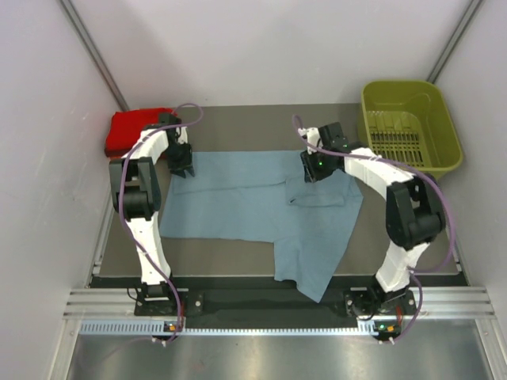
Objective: Fold and stack the t-shirts
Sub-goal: Fold the tshirt
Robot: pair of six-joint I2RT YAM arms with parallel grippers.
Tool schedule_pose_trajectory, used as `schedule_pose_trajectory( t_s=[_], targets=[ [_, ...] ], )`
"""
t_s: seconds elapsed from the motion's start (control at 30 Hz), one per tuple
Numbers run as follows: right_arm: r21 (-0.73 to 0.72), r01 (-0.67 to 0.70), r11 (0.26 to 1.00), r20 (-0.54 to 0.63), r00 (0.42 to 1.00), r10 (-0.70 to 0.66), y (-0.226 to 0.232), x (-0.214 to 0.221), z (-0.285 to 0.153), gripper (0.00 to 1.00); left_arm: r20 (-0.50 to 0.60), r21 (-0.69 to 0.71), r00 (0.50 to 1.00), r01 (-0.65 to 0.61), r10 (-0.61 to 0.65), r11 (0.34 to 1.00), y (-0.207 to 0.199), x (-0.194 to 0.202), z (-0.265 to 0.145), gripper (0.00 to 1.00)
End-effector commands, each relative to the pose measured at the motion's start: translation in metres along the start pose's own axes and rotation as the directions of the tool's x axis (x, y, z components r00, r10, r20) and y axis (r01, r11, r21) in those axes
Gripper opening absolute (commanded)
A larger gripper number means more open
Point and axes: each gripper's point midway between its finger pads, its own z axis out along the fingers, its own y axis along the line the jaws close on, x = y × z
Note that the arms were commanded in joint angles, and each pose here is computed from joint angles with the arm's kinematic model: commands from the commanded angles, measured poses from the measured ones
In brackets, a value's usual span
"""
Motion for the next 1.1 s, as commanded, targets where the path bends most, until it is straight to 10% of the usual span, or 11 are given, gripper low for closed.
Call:
schedule_pose_trajectory(
  t_s=[0.0,1.07],
  targets=[
    [0.053,-0.01,0.999,0.054,0.998,0.007,-0.032,-0.028,0.014,0.33,0.069,-0.003,0.998,-0.012,0.012,1.0,-0.002,-0.016,-0.021,0.41],
    [-0.106,0.074,0.992,-0.1,0.991,-0.085,0.058,0.047,-0.011,0.29,0.065,0.045,0.998,0.016,-0.018,0.999,-0.01,-0.016,-0.022,0.41]
  ],
)
